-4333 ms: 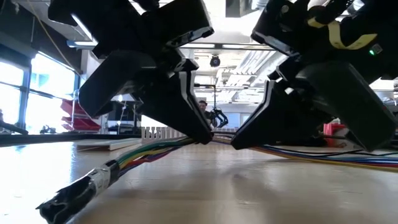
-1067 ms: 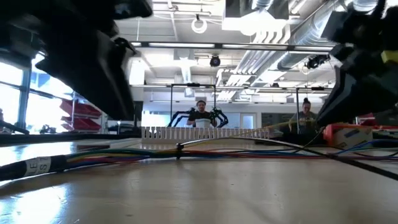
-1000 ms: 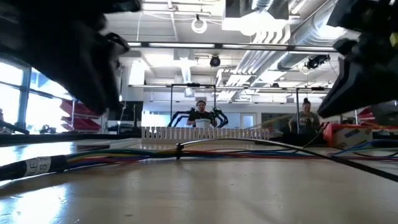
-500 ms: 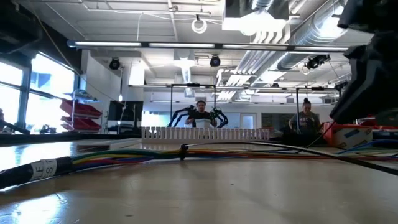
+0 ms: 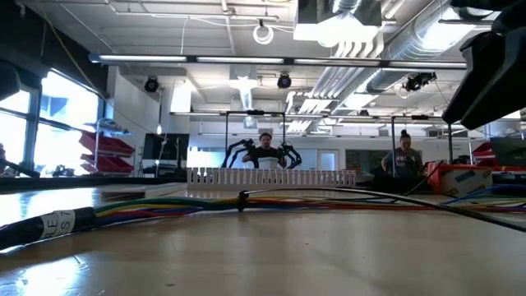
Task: Ziptie cables
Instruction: Wrap the cable wires with the black zip tie
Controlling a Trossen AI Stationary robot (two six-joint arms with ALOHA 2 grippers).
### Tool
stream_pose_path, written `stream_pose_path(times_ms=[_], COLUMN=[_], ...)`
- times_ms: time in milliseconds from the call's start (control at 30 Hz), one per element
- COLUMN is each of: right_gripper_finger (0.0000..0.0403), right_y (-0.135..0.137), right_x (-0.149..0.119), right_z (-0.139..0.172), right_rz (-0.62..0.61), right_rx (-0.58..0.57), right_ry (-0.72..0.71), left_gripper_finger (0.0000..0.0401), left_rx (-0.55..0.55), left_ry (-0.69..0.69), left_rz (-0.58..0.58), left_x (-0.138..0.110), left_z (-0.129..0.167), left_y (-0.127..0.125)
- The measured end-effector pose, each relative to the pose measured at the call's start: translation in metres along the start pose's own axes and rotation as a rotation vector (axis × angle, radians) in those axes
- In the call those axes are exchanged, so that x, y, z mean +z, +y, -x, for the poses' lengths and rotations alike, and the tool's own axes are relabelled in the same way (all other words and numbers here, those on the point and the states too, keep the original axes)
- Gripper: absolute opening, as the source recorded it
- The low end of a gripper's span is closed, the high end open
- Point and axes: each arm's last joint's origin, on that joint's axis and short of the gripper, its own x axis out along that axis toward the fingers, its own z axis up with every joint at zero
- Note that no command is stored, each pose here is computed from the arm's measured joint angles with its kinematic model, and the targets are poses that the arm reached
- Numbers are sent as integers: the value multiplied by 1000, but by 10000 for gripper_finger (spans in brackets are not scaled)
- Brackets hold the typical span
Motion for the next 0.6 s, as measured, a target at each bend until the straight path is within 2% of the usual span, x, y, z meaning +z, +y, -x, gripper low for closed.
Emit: stream_pose_path(times_ms=[133,267,400,533,600], right_gripper_finger=[212,205,201,200,200], right_y=[2,5,18,36,44], right_x=[1,5,16,30,36], right_z=[0,0,3,3,-1], right_rz=[-18,-29,-4,93,144], right_rx=[15,34,73,143,186], right_ry=[-13,-49,-213,-361,-401], left_gripper_finger=[109,64,10,5,1], left_rx=[17,39,70,112,202], left_ry=[15,13,5,-41,-86], left_rz=[-6,-26,-17,-30,-58], left_x=[-2,-2,0,6,10], left_z=[-5,-6,-7,-3,1], left_y=[0,2,8,16,24])
